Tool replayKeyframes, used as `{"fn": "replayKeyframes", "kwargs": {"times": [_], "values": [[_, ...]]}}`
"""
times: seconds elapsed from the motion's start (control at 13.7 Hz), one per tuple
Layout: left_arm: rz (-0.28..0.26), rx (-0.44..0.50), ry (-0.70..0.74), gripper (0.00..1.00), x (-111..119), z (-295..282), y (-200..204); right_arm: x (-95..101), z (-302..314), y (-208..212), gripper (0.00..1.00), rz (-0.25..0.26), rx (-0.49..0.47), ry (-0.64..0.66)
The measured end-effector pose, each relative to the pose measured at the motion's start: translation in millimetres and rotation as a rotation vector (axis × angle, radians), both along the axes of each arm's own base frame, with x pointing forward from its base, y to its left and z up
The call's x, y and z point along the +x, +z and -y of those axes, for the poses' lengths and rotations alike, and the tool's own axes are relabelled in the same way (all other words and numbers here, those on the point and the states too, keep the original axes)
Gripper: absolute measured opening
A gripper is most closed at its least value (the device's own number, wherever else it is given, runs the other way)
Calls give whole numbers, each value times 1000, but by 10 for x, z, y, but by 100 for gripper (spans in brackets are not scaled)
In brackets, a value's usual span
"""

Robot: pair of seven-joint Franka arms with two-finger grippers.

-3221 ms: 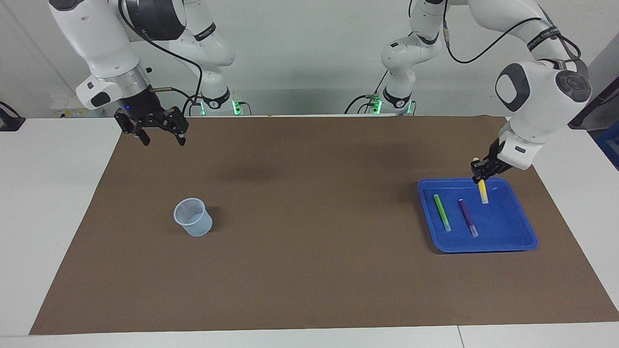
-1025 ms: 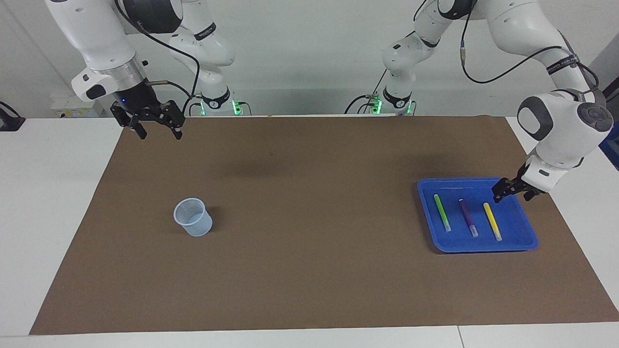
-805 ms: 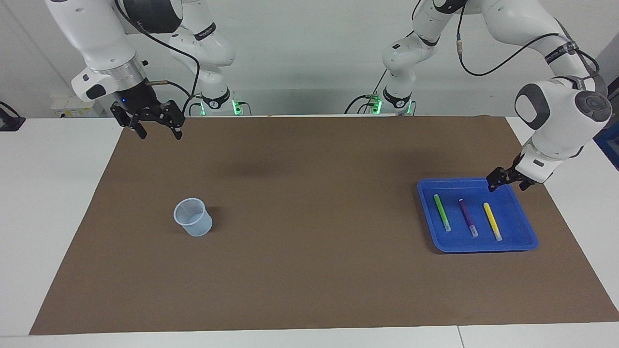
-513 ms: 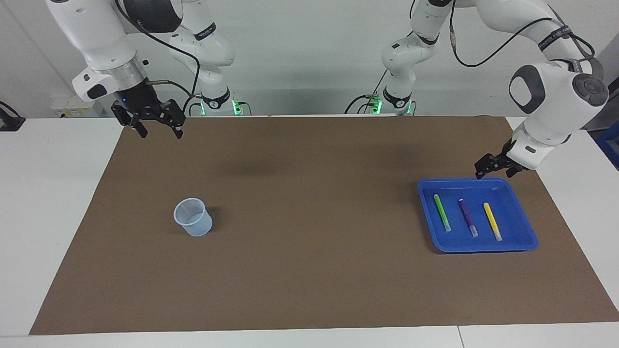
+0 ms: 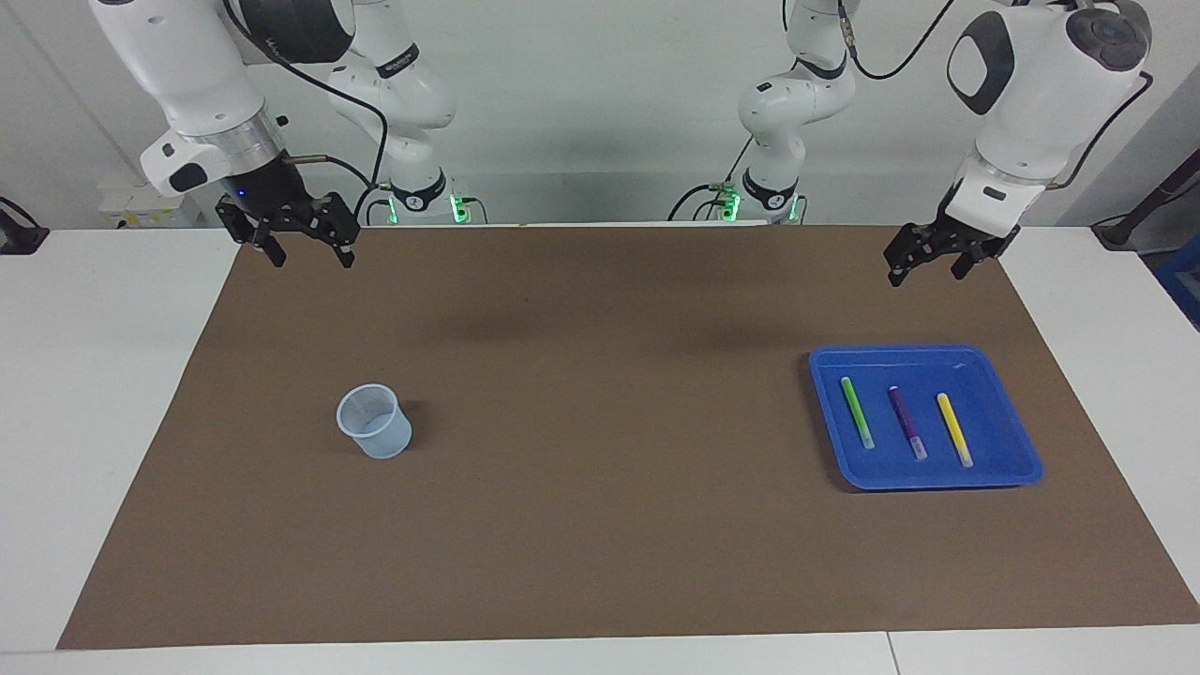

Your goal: Right arm passes pens to left for tray arrangement

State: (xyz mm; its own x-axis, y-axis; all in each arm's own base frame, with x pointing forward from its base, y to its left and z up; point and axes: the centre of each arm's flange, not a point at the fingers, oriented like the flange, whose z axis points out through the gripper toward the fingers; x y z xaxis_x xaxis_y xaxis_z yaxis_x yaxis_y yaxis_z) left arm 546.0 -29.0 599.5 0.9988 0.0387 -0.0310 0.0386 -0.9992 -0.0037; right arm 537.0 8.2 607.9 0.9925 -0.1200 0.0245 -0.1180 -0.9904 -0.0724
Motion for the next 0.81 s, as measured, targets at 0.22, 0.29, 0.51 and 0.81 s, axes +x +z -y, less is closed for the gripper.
{"fn": "replayKeyframes", "kwargs": {"times": [0.22, 0.29, 0.51, 0.81], "values": [[16, -17, 20, 100, -38, 335, 149, 0, -3, -3, 100, -1, 0, 0], [24, -18, 24, 100, -34, 402, 151, -1, -3, -3, 100, -1, 0, 0], [28, -25, 33, 100, 51, 370, 36, -1, -3, -3, 100, -1, 0, 1], [13, -28, 51, 100, 133, 251, -92, -1, -4, -1, 100, 0, 0, 1]]}}
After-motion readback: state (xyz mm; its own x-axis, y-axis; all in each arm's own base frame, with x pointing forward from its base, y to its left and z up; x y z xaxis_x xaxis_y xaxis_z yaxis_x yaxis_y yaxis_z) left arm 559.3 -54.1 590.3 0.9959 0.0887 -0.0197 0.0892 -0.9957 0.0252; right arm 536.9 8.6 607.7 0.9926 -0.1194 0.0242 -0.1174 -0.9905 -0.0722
